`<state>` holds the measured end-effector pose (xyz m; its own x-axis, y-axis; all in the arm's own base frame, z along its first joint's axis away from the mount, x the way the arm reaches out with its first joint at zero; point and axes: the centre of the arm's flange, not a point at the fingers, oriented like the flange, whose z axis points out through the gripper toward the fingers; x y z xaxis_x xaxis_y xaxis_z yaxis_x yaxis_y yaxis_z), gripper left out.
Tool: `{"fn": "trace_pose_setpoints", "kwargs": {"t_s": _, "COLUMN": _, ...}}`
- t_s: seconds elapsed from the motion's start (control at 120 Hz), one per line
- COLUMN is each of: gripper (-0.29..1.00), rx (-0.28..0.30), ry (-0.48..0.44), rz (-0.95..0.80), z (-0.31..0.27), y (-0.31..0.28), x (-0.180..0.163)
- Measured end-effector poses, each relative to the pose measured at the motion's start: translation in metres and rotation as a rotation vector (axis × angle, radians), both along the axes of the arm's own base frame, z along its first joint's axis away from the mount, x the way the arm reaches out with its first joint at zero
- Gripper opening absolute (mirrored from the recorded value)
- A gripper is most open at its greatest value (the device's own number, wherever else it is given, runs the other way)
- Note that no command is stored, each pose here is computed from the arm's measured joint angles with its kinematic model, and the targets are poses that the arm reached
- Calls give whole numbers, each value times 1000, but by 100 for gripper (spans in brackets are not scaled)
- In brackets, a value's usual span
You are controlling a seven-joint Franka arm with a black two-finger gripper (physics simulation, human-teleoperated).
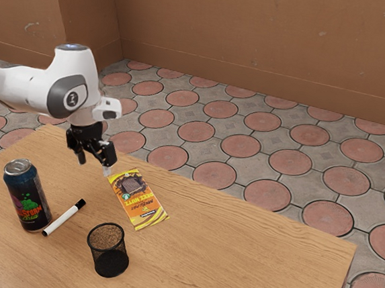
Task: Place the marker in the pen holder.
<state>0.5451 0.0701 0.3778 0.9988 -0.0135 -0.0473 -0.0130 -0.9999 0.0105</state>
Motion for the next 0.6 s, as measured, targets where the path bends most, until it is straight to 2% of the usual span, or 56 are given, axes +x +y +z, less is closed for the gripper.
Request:
{"fn": "trace_pose_setpoints", "kwargs": {"t_s": 0.25, "gripper": 70, "rx": 14, "ry": 23, "rz": -90, "z": -38, "y": 4, "x": -42}}
{"fn": "trace_pose_setpoints", "kwargs": {"t_s": 0.6, "gripper": 70, "rx": 38, "ry": 65, "rz": -84, "z": -87, "y": 51, "x": -48}}
